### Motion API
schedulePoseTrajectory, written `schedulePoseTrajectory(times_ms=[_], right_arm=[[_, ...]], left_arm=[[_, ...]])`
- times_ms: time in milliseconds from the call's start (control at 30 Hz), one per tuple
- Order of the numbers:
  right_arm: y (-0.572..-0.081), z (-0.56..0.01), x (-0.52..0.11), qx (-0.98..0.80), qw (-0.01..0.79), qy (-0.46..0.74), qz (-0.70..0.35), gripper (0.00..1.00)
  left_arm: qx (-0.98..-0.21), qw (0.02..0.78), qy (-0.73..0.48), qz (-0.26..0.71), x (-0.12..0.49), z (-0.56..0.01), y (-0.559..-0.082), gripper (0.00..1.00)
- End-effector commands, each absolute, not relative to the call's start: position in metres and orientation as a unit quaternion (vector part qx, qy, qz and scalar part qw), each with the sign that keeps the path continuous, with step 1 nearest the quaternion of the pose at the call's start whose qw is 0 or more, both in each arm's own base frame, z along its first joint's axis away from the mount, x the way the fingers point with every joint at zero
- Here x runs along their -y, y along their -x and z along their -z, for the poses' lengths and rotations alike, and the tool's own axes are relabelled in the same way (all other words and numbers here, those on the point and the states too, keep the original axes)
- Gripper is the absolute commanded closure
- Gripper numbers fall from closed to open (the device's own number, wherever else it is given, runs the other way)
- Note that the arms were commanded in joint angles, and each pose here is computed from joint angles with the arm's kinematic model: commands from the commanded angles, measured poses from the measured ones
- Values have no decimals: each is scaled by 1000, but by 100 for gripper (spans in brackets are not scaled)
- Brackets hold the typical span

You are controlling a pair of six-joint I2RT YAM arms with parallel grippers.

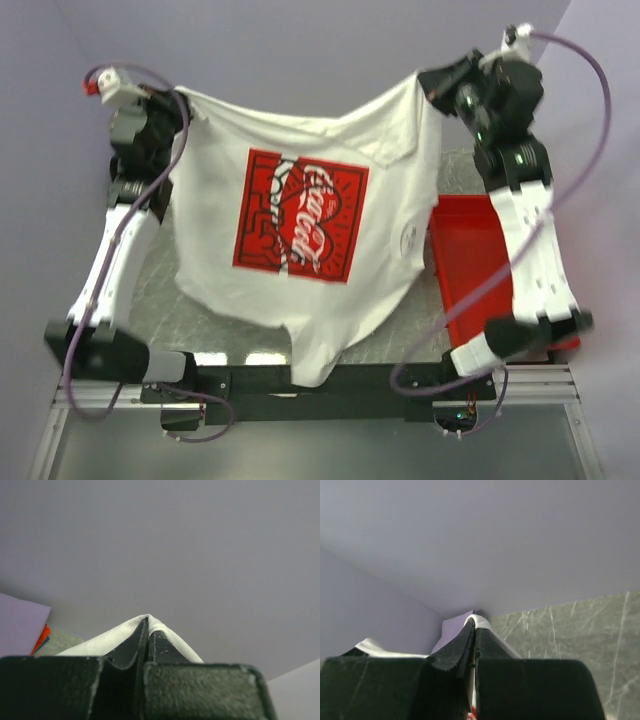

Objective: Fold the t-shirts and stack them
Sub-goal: Flatten the tshirt out

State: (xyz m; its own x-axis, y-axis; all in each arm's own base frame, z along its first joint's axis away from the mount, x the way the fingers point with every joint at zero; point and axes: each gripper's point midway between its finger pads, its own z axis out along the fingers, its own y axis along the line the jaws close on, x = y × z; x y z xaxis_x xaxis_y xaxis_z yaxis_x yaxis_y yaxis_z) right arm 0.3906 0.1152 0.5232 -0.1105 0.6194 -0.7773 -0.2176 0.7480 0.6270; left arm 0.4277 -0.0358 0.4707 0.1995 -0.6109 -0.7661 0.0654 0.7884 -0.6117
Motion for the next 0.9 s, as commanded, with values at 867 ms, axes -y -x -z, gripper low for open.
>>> schedulePoseTrajectory(times_ms=[867], right_arm=[[-326, -235, -116, -763, 472, -209, -389, 100]], left_arm=[[-647, 579, 395, 301, -7, -249, -400, 99]])
